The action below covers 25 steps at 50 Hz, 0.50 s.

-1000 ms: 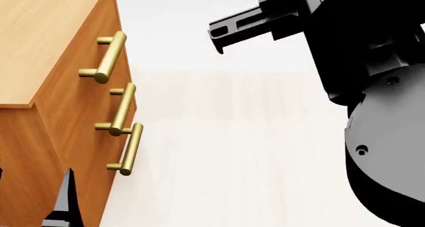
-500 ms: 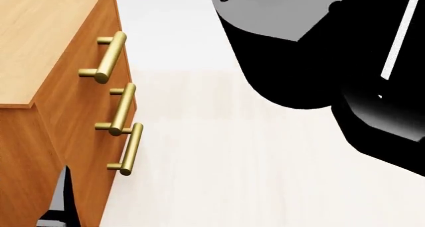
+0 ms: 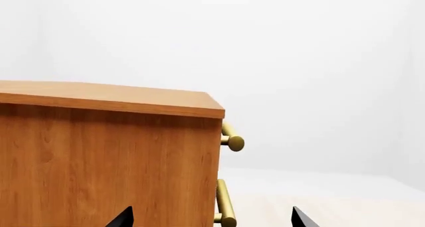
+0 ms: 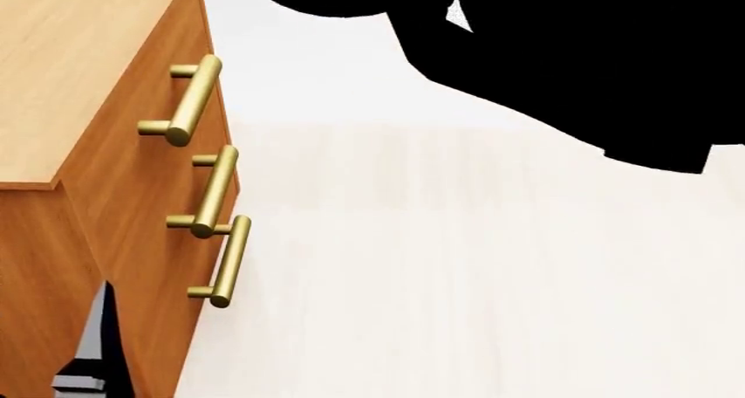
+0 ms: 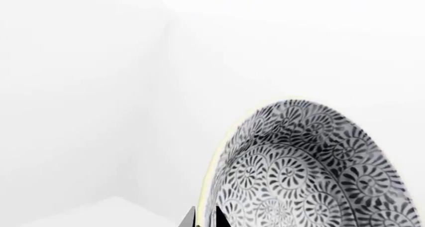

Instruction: Close the top drawer of the cabinet and put the bowl on top of it.

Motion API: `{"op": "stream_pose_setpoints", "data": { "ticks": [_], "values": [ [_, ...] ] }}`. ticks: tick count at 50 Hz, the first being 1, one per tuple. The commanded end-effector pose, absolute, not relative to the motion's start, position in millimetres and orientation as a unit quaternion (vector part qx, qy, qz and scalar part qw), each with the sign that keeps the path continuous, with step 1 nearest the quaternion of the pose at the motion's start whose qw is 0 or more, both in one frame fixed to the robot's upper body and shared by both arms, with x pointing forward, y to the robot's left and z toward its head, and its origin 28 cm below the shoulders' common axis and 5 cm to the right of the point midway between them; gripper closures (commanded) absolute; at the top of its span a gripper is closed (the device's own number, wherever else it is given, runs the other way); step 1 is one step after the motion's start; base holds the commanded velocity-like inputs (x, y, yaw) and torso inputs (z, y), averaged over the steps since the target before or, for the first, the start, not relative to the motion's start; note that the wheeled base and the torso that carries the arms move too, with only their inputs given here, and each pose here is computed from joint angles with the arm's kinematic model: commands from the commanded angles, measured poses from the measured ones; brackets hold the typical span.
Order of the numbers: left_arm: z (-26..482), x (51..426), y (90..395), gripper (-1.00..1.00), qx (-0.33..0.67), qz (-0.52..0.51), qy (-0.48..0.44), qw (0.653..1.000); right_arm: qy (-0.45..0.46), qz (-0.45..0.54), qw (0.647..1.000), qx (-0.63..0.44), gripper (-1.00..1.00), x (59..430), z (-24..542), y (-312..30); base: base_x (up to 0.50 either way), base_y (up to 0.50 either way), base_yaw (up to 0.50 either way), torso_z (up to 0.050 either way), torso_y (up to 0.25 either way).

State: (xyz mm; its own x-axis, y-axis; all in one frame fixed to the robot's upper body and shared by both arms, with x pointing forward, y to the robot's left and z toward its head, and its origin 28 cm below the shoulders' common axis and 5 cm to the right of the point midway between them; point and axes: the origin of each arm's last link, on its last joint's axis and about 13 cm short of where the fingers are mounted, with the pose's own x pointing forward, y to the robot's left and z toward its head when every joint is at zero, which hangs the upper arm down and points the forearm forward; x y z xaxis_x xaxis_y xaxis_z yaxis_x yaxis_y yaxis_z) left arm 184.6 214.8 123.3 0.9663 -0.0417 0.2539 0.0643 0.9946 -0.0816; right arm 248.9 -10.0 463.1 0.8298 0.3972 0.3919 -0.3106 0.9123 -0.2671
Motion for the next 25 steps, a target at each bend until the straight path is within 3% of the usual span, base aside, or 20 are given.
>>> {"op": "stream_pose_setpoints", "data": {
  "ticks": [1,9,25],
  "values": [
    [124.4,184.3,215.8,-1.00,-0.044,-0.016,-0.129,0.991,-0.219,0.226,0.948,-0.053,1.00,251.0,480.6,11.8,0.00,0.00,0.00,0.001,0.033],
    [126.8,182.7,217.2,-1.00,-0.049,-0.024,-0.139,0.989,-0.203,0.253,0.945,-0.040,1.00,261.9,476.6,26.1,0.00,0.00,0.00,0.000,0.013],
    [123.4,183.2,219.3,-1.00,-0.060,-0.027,-0.130,0.989,-0.180,0.300,0.936,-0.038,1.00,270.0,454.6,54.8,0.00,0.00,0.00,0.000,0.250]
  ]
}}
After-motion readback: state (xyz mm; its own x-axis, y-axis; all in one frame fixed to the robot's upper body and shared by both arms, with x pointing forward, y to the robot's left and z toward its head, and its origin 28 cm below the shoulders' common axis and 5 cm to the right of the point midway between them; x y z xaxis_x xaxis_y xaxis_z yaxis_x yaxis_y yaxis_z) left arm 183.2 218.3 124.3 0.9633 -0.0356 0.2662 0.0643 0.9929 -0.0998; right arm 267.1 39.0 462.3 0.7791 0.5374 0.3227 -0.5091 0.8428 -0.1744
